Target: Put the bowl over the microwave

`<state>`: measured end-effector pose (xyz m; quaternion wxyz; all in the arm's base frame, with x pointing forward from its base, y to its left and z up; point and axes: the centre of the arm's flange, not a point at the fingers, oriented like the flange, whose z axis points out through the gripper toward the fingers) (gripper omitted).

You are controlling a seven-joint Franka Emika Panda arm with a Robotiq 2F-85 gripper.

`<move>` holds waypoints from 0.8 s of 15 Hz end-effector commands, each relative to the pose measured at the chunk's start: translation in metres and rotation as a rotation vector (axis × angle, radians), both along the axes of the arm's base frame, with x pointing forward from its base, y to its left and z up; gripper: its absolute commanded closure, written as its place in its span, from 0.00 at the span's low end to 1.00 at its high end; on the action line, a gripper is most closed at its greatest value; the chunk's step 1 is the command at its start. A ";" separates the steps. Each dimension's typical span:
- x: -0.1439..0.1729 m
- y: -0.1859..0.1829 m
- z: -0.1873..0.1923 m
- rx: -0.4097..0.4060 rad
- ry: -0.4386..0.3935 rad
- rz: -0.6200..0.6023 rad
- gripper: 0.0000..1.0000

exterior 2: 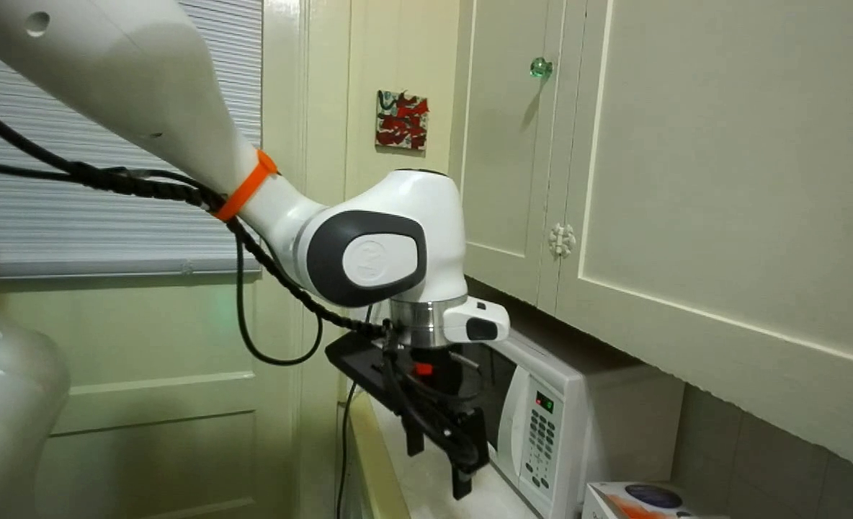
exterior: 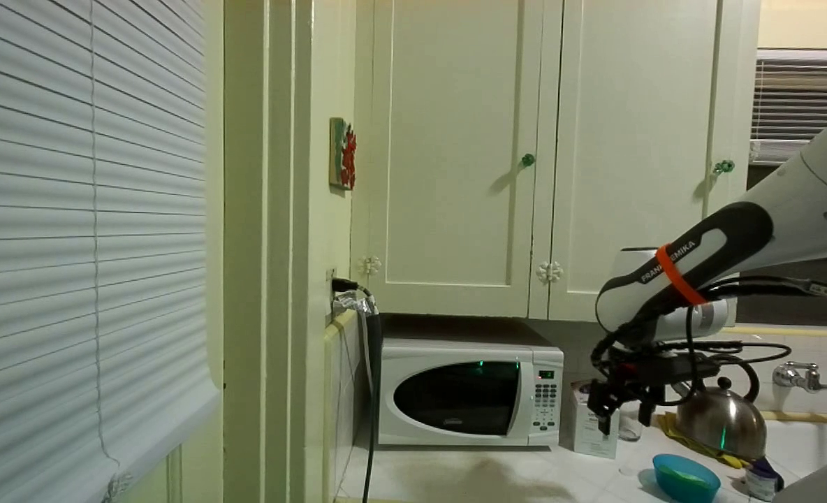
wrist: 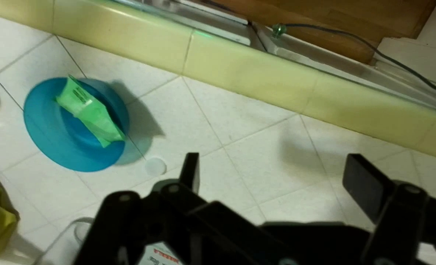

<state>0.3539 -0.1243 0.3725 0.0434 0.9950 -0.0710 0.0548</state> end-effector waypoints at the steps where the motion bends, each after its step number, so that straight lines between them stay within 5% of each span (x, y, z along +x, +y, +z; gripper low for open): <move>1: -0.019 -0.037 -0.036 -0.031 0.062 -0.101 0.00; 4: -0.037 -0.066 -0.049 -0.071 0.158 -0.160 0.00; 6: -0.034 -0.063 -0.050 0.017 0.170 -0.149 0.00; 8: -0.012 -0.014 -0.042 0.148 0.136 -0.106 0.00; 12: 0.015 0.071 -0.035 -0.034 0.118 0.098 0.00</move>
